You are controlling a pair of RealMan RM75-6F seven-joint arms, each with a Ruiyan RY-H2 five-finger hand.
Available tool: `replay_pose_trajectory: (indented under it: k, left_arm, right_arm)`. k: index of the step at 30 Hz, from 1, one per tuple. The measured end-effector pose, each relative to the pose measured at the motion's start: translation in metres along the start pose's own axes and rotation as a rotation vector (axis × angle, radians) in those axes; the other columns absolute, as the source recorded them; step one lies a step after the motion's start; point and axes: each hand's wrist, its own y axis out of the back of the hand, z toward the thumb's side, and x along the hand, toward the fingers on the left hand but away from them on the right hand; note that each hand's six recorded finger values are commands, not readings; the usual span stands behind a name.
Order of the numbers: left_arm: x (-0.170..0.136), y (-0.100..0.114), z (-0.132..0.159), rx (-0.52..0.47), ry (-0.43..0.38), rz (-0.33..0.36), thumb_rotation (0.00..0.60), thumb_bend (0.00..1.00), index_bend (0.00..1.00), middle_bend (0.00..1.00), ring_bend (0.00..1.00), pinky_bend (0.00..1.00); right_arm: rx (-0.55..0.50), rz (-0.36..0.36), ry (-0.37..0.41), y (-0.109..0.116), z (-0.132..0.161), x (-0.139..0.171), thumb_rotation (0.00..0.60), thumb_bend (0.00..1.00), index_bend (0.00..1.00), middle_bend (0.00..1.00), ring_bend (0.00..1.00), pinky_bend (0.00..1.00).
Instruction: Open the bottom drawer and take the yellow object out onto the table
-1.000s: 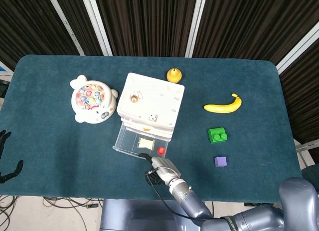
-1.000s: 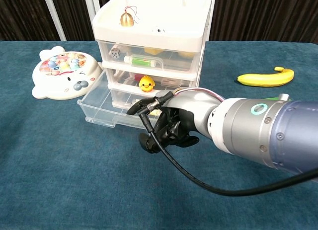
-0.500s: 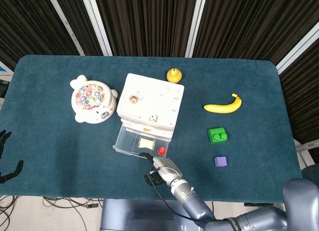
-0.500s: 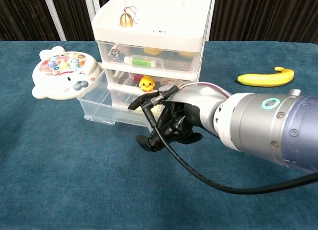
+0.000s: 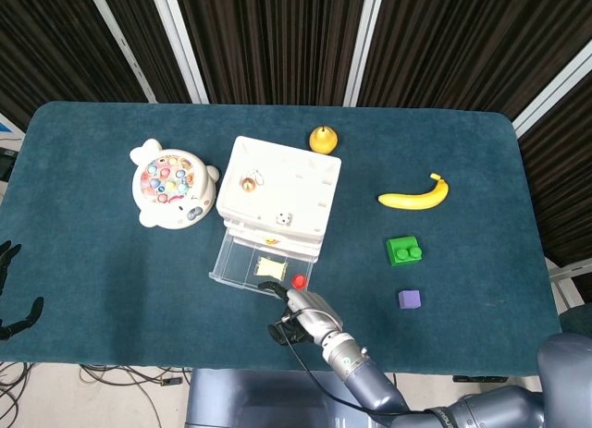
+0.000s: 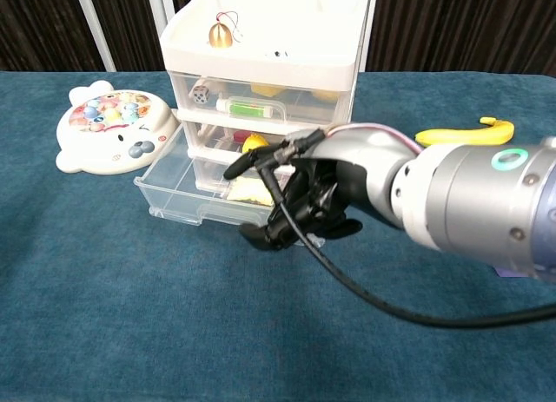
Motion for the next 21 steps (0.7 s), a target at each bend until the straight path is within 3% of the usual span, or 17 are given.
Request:
replay_pose_trajectory:
  k: [11, 17, 21]
  left_arm:
    - [0.000, 0.000, 0.000, -0.004, -0.001, 0.001, 0.600, 0.37, 0.03, 0.00, 0.00, 0.00]
    - [0.000, 0.000, 0.001, -0.002, -0.001, -0.003, 0.600, 0.37, 0.03, 0.00, 0.00, 0.00]
    - [0.000, 0.000, 0.000, -0.004, 0.002, 0.000, 0.600, 0.37, 0.03, 0.00, 0.00, 0.00]
  right_arm:
    - [0.148, -0.091, 0.016, 0.039, 0.011, -0.003, 0.600, 0.27, 0.29, 1.00, 1.00, 1.00]
    - [0.348, -0.097, -0.048, 0.049, 0.012, -0.015, 0.600, 0.25, 0.33, 1.00, 1.00, 1.00]
    - [0.422, -0.082, -0.107, 0.051, 0.015, -0.027, 0.600, 0.25, 0.34, 1.00, 1.00, 1.00]
